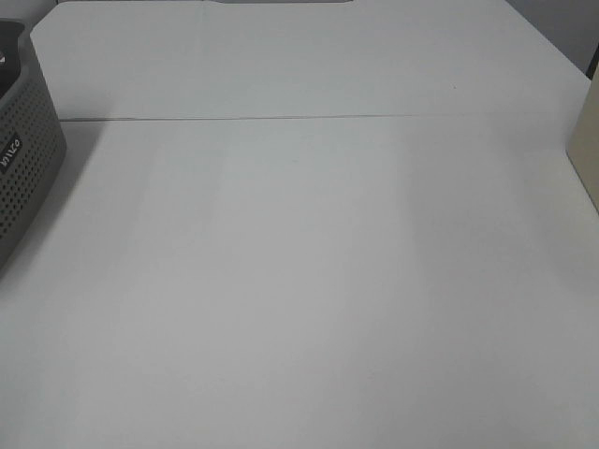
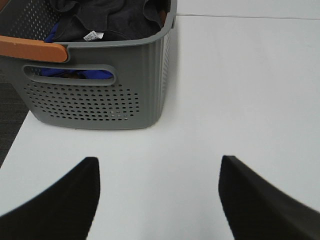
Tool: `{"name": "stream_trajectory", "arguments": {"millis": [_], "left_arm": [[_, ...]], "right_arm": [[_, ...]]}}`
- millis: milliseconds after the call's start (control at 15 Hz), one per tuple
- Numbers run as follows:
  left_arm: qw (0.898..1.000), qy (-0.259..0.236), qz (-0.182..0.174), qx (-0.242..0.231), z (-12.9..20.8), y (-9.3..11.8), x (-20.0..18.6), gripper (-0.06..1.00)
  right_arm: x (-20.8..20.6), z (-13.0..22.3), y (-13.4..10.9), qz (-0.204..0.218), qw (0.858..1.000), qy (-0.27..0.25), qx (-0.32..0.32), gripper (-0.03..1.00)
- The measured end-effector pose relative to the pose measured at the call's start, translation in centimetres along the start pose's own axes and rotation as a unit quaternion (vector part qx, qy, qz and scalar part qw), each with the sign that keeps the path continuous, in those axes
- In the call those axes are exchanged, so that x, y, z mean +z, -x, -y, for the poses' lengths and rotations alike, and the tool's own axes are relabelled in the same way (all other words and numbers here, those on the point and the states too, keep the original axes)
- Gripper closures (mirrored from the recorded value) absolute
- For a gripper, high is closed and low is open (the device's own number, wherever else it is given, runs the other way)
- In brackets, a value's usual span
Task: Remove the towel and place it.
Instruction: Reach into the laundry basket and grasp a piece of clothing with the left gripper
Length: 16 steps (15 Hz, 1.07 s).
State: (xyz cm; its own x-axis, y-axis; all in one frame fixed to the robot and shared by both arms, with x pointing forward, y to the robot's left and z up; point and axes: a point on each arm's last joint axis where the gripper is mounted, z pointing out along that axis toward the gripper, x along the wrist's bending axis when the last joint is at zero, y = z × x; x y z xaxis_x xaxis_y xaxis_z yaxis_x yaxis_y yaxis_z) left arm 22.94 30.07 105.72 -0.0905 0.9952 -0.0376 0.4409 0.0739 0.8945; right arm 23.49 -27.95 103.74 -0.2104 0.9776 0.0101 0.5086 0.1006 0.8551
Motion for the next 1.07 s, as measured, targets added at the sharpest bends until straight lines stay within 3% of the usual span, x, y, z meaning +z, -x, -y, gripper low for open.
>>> {"name": "stream_trajectory", "arguments": {"millis": [200, 333, 400, 533, 1067], "left_arm": [[1.0, 0.0, 0.0, 0.009, 0.0, 0.0, 0.0, 0.29], [1.0, 0.0, 0.0, 0.017, 0.0, 0.0, 0.0, 0.17], [1.0, 0.0, 0.0, 0.021, 0.0, 0.0, 0.0, 0.04], [1.0, 0.0, 0.0, 0.021, 0.0, 0.0, 0.0, -0.04], [1.0, 0.0, -0.006, 0.024, -0.01, -0.11, 0.0, -0.05]], "right_arm": [[0.0, 0.0, 0.0, 0.0, 1.0, 0.0, 0.0, 0.26], [0.0, 0.0, 0.0, 0.0, 1.0, 0.0, 0.0, 0.26], [0.0, 0.0, 0.0, 0.0, 1.0, 0.0, 0.0, 0.26], [0.0, 0.0, 0.0, 0.0, 1.0, 0.0, 0.0, 0.26], [0.0, 0.0, 0.0, 0.0, 1.0, 0.0, 0.0, 0.26]]}}
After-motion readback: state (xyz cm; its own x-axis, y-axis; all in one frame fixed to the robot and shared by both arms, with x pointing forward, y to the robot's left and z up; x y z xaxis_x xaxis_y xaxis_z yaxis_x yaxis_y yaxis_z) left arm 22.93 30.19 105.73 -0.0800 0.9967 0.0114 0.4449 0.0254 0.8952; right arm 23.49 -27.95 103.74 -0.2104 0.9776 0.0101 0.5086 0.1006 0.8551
